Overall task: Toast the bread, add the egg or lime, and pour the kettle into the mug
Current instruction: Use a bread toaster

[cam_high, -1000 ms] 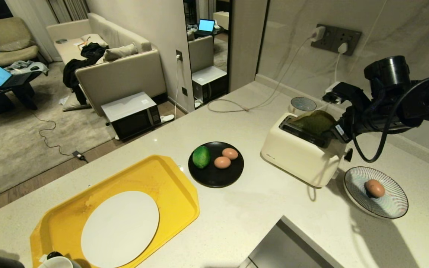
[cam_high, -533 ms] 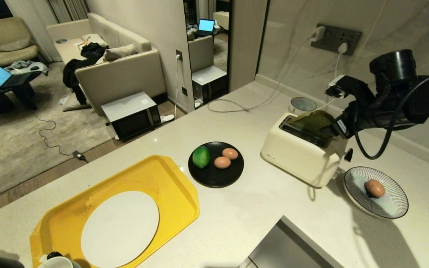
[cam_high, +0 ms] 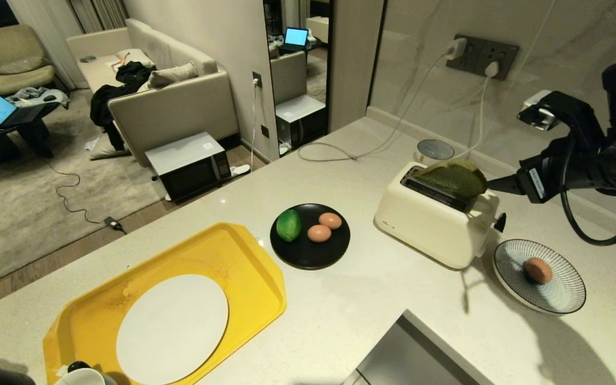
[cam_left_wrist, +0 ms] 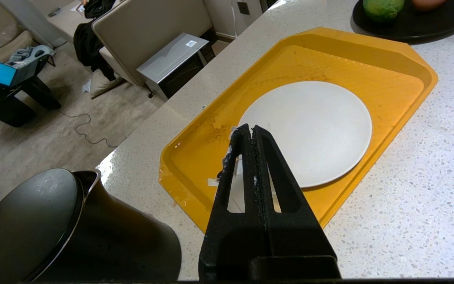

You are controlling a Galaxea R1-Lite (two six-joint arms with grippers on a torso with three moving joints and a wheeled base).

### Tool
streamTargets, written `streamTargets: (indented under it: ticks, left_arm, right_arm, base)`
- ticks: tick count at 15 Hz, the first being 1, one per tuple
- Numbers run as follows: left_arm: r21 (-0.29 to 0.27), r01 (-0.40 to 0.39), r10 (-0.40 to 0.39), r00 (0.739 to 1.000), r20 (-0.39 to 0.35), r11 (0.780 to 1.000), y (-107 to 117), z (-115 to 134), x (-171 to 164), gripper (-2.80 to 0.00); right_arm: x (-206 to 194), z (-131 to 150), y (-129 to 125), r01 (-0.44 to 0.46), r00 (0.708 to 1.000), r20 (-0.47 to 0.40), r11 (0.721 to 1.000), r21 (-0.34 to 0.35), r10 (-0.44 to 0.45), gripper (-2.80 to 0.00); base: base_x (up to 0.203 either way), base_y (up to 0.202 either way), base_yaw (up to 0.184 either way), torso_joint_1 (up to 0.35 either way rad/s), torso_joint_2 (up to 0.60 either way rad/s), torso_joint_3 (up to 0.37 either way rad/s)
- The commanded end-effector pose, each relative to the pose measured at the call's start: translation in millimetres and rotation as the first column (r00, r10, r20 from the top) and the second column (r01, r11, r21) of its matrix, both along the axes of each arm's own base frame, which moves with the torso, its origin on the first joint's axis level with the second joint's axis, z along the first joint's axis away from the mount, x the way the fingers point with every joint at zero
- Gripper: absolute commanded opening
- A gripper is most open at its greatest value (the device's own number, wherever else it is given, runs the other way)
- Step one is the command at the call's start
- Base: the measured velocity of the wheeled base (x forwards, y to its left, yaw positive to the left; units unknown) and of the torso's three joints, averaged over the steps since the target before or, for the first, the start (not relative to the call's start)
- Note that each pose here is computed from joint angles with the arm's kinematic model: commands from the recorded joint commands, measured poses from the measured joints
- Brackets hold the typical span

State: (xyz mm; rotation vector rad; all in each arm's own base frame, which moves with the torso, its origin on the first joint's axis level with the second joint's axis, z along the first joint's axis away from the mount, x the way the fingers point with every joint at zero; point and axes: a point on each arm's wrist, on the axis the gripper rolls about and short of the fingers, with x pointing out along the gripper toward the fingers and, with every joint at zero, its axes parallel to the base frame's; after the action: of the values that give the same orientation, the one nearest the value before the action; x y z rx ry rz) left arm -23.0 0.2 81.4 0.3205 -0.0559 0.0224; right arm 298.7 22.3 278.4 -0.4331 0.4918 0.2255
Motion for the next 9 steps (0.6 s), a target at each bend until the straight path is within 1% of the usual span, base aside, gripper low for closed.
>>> streamTargets:
  ticks: [1, 2, 5, 9]
  left_arm:
    - [0.001, -0.001, 0.001, 1.0, 0.003, 1.0, 0, 0, 0, -2.8]
    - [0.001, -0.001, 0.001, 1.0, 0.001, 1.0, 0, 0, 0, -2.8]
    - [0.001, -0.001, 0.001, 1.0, 0.002, 1.0, 0, 0, 0, -2.8]
    - [0.001, -0.001, 0.001, 1.0, 0.001, 1.0, 0, 0, 0, -2.8]
  right_arm:
    - [-12, -1, -10, 0.024, 1.0, -0.007, 1.0, 0.003, -0.024, -2.8]
    - [-10, -4, -12, 0.028, 0.999, -0.02, 1.0, 0.002, -0.028, -2.8]
    - [-2, -21, -15, 0.05, 0.991, -0.121, 0.999, -0.016, -0.051, -2.8]
    - [13, -37, -17, 0.054, 0.983, -0.175, 0.998, -0.022, -0.057, -2.8]
  base:
    - [0.0, 0.0, 0.0, 0.0, 0.0, 0.0]
    - [0.0, 0.0, 0.0, 0.0, 0.0, 0.0]
    - [0.0, 0.0, 0.0, 0.0, 0.0, 0.0]
    - [0.0, 0.0, 0.0, 0.0, 0.0, 0.0]
